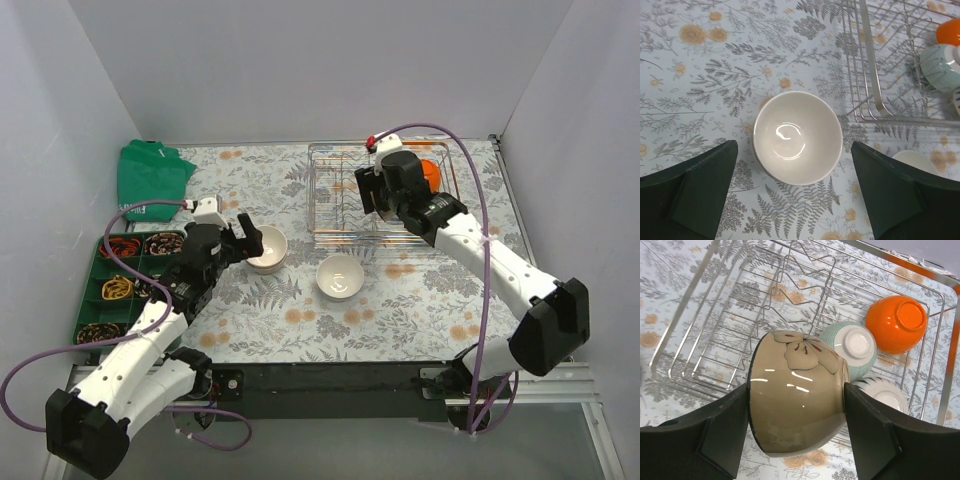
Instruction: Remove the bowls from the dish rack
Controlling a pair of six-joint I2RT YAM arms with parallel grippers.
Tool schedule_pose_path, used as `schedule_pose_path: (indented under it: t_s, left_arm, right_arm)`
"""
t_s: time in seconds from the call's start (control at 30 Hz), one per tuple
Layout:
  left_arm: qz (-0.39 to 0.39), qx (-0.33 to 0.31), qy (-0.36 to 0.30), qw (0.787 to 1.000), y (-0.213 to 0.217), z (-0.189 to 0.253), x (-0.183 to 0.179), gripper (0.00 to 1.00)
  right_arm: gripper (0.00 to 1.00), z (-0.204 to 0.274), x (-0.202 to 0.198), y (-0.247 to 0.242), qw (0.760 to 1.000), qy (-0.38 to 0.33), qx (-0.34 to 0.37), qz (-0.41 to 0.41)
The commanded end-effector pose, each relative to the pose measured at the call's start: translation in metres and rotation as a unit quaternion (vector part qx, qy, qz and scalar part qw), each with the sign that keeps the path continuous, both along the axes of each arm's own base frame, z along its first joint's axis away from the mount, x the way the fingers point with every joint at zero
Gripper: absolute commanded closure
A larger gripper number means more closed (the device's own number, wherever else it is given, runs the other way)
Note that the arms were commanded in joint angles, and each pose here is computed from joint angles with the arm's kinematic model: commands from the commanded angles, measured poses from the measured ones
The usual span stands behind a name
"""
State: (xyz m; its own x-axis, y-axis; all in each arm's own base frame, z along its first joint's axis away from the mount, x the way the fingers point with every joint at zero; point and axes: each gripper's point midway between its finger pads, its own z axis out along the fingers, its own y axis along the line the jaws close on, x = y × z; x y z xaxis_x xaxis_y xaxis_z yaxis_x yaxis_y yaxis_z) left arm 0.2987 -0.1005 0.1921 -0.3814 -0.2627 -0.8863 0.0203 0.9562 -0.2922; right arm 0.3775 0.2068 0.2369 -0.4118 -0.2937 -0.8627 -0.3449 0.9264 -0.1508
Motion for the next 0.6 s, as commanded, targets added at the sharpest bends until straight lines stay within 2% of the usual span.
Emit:
schedule_pose_path:
  t_s: [0.0,0.33,0.5,0.57]
  left_arm:
    - [-0.085,-0.057,-0.027,0.994,-0.033,0.017,-0.009,0.02]
    - [-0.183,-0.169,-0.031,0.968,-0.085,0.038,-0.016,0.02]
    - [-0.206,-0.193,-0.029,0.959,-0.113,0.045,-0.014,0.02]
    - [-0.199,-0.188,-0.028,0.961,-0.121,0.042,-0.01,0.02]
  right_arm:
    - [0.99,0.053,-0.01,0.006,0.992,-0.056,0.11,0.009]
    - [0.99,0.062,-0.056,0.035,0.962,-0.038,0.251,0.098]
    - [0.99,0.069,-0.08,0.053,0.933,-0.012,0.331,0.144]
    - [0.99,0.06,-0.088,0.056,0.924,0.005,0.353,0.149]
